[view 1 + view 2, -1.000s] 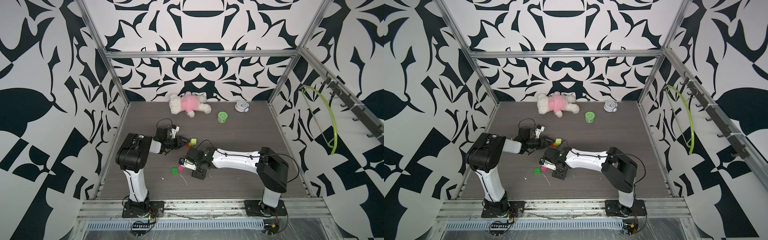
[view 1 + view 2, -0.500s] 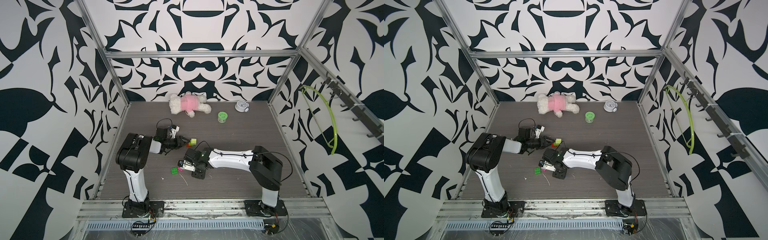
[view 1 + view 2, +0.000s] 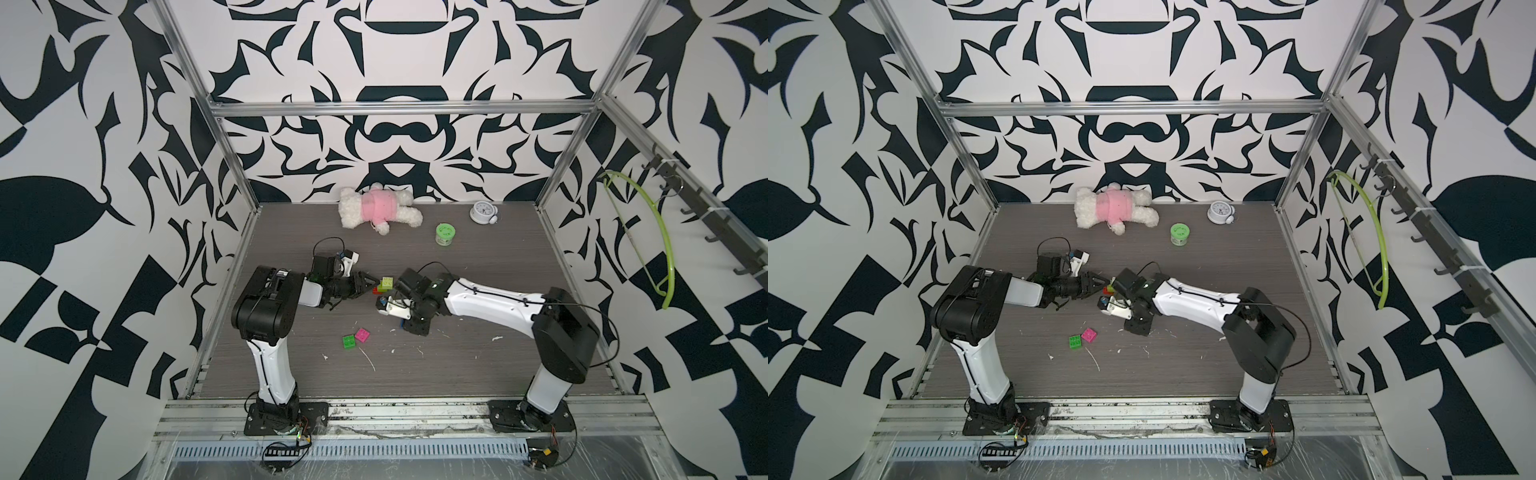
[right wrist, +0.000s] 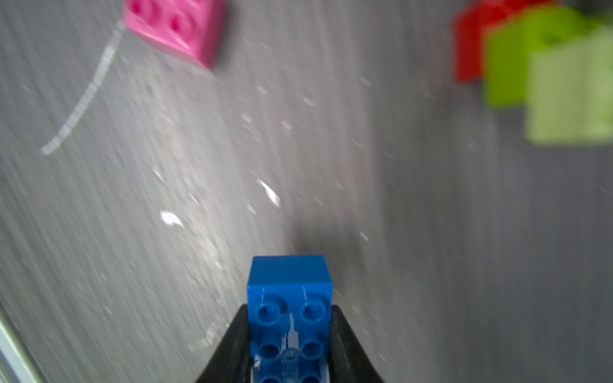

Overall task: Assemble the letter y with lego
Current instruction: Pick up the lego brick from the center of the board, then place the lego brick at the center of the board.

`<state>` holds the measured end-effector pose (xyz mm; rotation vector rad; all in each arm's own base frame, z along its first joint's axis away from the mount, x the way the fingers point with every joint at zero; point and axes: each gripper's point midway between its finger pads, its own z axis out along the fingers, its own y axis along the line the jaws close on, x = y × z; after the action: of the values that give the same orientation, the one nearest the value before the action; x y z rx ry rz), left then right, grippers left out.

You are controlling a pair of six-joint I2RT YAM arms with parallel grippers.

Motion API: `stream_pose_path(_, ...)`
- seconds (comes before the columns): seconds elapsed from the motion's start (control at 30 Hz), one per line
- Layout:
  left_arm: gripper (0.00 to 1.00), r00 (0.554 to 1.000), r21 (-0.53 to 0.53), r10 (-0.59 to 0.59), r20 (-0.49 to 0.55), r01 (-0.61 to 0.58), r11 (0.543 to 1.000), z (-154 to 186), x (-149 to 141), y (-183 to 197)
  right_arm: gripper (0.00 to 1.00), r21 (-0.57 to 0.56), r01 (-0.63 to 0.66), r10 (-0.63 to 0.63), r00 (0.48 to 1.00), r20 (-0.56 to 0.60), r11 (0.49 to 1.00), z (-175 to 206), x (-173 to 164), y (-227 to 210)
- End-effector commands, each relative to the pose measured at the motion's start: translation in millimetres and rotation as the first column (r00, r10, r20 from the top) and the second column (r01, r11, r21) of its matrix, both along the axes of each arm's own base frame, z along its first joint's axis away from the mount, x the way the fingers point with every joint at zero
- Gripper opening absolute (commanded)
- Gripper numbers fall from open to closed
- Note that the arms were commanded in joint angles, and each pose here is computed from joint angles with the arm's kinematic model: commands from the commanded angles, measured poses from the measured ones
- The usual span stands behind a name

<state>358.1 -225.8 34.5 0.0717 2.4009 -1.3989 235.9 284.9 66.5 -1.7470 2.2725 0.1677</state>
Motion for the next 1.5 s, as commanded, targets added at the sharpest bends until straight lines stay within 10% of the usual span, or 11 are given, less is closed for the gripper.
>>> stream_pose_path(0.0, 0.51, 0.951, 0.221, 0.109, -0.289, -0.044, 0.974, -83, -48, 32, 0.34, -0.029, -0.063, 0.061, 0.997, -0.038, 0.998, -1, -4, -31)
stream_pose_path(0.6, 0.51, 0.95, 0.224, 0.111, -0.291, -0.045, 0.974, -83, -48, 32, 0.39, -0.091, -0.168, 0.16, 0.983, -0.088, 0.982, -31, 20, -74)
stream_pose_path(0.83, 0.51, 0.95, 0.226, 0.112, -0.293, -0.045, 0.973, -84, -48, 32, 0.56, -0.085, -0.144, 0.14, 0.989, -0.052, 0.986, -18, 26, -72)
stream_pose_path(1.47, 0.51, 0.95, 0.228, 0.112, -0.291, -0.045, 0.973, -83, -48, 32, 0.56, 0.258, -0.523, 0.456, 0.846, 0.276, 0.812, 41, -10, 140)
